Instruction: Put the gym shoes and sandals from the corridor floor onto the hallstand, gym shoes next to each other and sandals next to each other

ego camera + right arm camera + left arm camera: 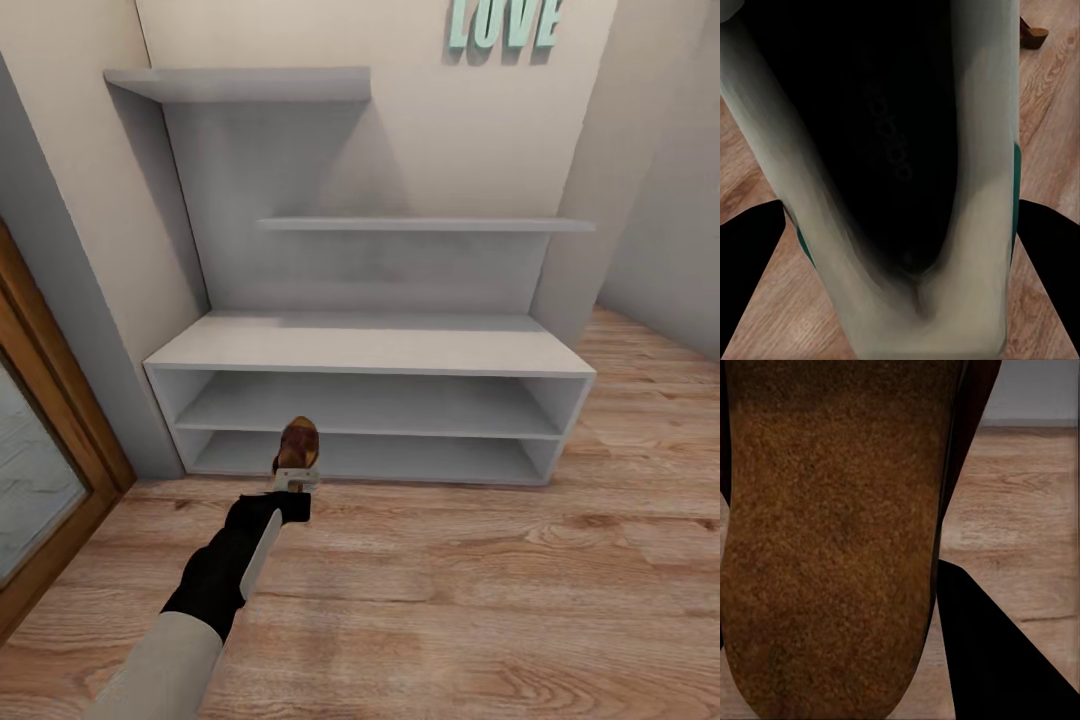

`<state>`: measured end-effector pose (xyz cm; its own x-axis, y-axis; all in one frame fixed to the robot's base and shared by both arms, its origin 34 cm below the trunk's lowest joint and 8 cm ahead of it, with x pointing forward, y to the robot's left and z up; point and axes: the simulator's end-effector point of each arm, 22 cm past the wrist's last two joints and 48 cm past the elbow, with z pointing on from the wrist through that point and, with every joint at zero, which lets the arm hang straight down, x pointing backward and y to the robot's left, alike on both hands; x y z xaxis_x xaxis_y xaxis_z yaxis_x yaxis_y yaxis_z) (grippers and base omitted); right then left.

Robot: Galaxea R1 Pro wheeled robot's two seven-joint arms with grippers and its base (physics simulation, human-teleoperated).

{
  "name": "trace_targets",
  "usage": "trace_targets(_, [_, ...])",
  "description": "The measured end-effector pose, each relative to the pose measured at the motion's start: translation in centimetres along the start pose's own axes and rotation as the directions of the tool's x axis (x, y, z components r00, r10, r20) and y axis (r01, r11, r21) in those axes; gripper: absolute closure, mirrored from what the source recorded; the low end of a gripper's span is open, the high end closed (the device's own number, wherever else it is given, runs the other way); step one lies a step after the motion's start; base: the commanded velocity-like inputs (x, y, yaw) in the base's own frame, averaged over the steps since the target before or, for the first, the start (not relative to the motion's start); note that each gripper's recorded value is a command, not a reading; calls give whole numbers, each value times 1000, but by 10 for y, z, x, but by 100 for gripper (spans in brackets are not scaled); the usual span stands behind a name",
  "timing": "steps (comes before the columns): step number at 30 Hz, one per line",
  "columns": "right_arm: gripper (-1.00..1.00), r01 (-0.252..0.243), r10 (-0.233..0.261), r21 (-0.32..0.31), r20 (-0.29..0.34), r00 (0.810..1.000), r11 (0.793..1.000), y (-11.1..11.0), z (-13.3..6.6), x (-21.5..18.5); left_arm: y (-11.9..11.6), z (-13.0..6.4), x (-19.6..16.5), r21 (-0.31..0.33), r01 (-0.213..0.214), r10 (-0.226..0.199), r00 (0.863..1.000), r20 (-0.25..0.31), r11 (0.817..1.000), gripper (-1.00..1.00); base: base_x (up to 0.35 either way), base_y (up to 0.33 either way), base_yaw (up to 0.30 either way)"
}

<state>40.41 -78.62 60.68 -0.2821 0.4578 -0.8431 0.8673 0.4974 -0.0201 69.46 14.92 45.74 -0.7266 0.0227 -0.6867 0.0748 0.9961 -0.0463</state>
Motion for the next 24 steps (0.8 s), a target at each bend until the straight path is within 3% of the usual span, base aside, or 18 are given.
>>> trace_targets(3, [100, 1, -1, 0, 0, 1000, 1000, 0, 0, 0, 1, -3, -17, -3, -6, 6, 1000, 16, 1000, 100, 0, 0, 0])
trace_targets(14, [100, 3, -3, 2, -1, 1000, 1000, 0, 1, 1, 2, -2, -19, -4, -9, 9, 1000, 14, 1000, 100, 0, 0, 0])
trace_targets(24, [100, 45, -44, 28, -30, 999, 999, 5, 13, 15, 3, 22, 9, -1, -2, 1, 999, -43, 1000, 100, 0, 0, 0])
